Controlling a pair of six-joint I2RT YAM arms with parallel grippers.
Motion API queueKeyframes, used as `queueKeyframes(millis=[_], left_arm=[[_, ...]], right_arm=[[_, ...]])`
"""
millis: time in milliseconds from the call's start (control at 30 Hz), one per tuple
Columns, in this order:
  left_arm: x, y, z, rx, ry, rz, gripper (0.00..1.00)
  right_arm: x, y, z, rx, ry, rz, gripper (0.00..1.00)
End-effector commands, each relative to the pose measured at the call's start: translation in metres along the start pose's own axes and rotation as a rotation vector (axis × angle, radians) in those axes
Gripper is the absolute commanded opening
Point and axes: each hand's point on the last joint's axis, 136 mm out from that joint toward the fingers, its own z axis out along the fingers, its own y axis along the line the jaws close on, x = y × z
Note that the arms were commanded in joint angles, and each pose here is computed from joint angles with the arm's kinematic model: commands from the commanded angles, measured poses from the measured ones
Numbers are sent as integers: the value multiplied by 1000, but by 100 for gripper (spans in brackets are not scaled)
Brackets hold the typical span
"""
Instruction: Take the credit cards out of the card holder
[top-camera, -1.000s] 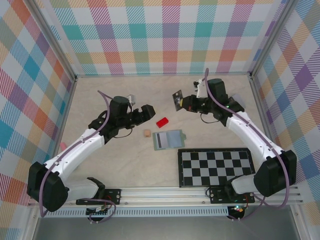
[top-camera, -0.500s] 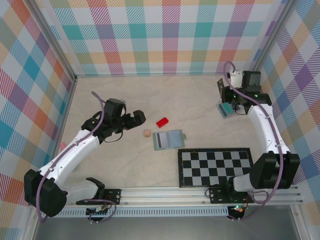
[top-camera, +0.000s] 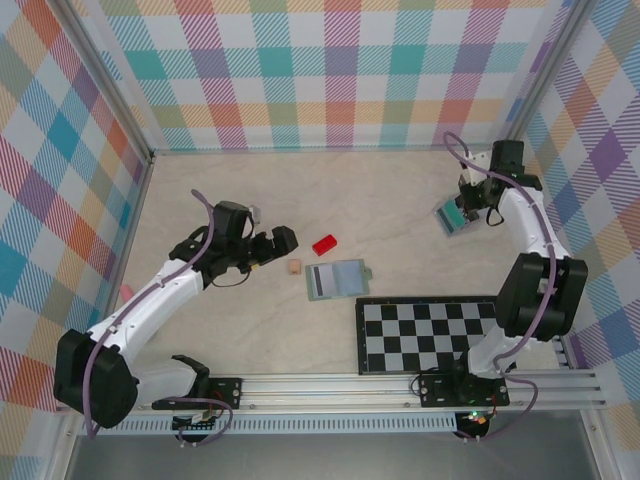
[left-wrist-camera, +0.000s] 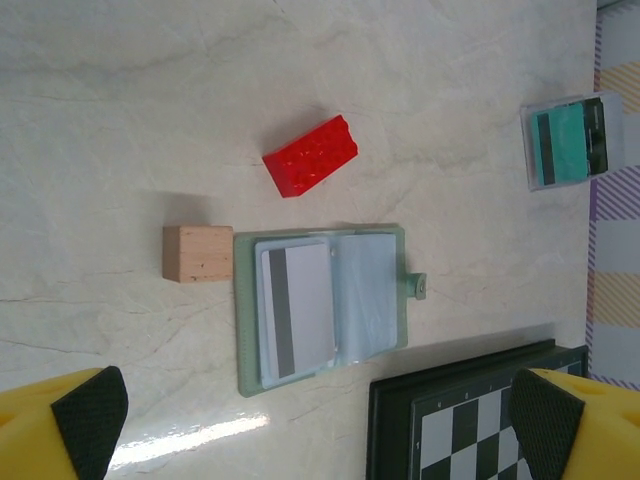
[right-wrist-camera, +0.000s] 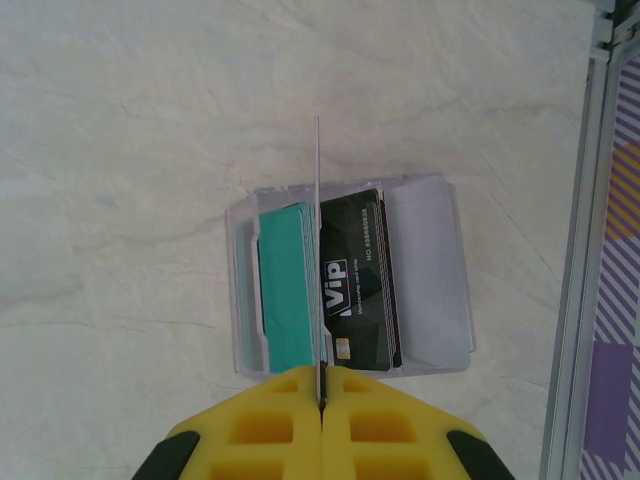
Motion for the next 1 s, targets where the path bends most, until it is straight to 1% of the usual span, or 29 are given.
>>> queueKeyframes(millis=[0, 133, 300, 533, 767, 967], left_arm=[[0, -4, 5, 45, 15, -9, 100], [1, 1, 6, 32, 10, -9, 100], [3, 4, 9, 34, 16, -22, 100], [-1, 2, 5, 26, 17, -1, 100], [-7, 1, -2, 22, -17, 10, 100], [-6, 3, -1, 17, -16, 13, 100]], right_arm=[[-7, -8, 1, 4, 25, -65, 0], [4, -15, 13, 26, 112, -91, 0], [12, -14, 24, 14, 125, -111, 0], [12, -12, 40, -21, 102, -62, 0], [27, -15, 55, -10, 156, -74, 0], [33, -14, 65, -22, 179, -76, 0]])
